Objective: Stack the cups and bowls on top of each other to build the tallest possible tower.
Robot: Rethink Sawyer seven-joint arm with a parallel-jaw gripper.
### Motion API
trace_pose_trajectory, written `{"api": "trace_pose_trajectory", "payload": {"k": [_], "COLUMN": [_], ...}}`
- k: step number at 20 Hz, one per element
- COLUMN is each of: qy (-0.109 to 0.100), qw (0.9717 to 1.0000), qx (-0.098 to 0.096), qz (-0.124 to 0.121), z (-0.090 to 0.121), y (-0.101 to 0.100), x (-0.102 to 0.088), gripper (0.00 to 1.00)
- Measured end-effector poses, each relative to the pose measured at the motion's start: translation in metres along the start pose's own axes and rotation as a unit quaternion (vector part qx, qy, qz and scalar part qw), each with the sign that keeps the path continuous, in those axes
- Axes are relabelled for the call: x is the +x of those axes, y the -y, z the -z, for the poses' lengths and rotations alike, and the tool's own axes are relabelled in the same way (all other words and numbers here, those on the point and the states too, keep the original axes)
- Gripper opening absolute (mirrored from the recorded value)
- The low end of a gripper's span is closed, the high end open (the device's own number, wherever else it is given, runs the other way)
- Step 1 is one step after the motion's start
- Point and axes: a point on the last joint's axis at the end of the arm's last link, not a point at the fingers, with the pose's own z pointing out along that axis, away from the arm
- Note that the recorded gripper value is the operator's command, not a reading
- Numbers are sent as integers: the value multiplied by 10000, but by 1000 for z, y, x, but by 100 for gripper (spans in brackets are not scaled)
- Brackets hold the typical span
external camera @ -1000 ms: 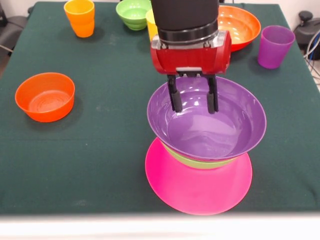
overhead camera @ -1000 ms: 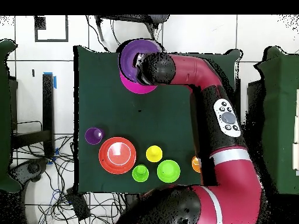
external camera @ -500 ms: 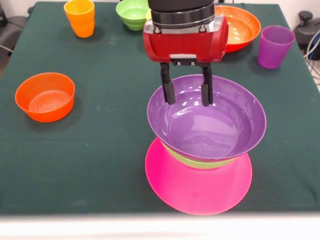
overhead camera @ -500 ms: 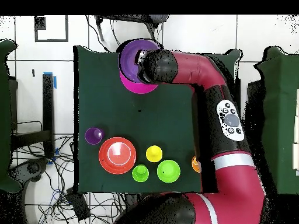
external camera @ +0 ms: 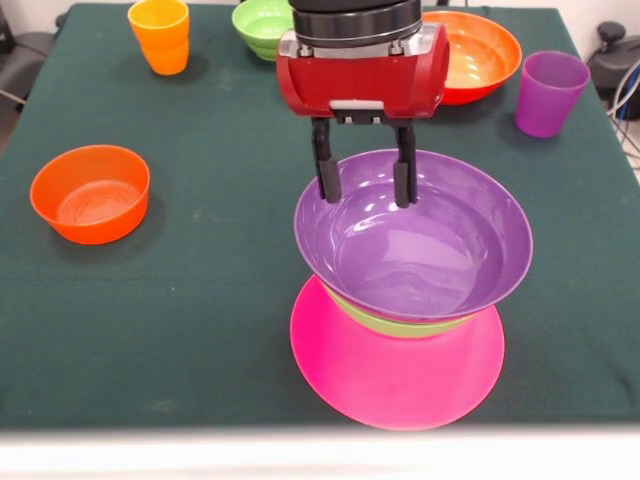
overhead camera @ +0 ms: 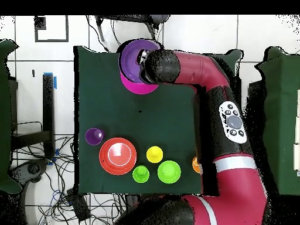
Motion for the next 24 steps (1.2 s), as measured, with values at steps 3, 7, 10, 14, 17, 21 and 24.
{"api": "trace_pose_trajectory", "payload": {"k": [3, 7, 10, 14, 17, 21, 24], "qy": [-50, -107, -127, -106, -79, -69, -112], "qw": [10000, 9999, 9998, 9997, 9995, 9992, 9987], "qx": [45, 101, 149, 210, 265, 315, 375], "qz": [-6, -17, -37, -74, -153, -241, -339], "z": [1, 3, 6, 13, 21, 28, 32], "y": [3, 8, 13, 23, 41, 58, 79], "x": [1, 1, 0, -2, -6, -9, -6], "gripper": [100, 100, 100, 100, 100, 100, 100]}}
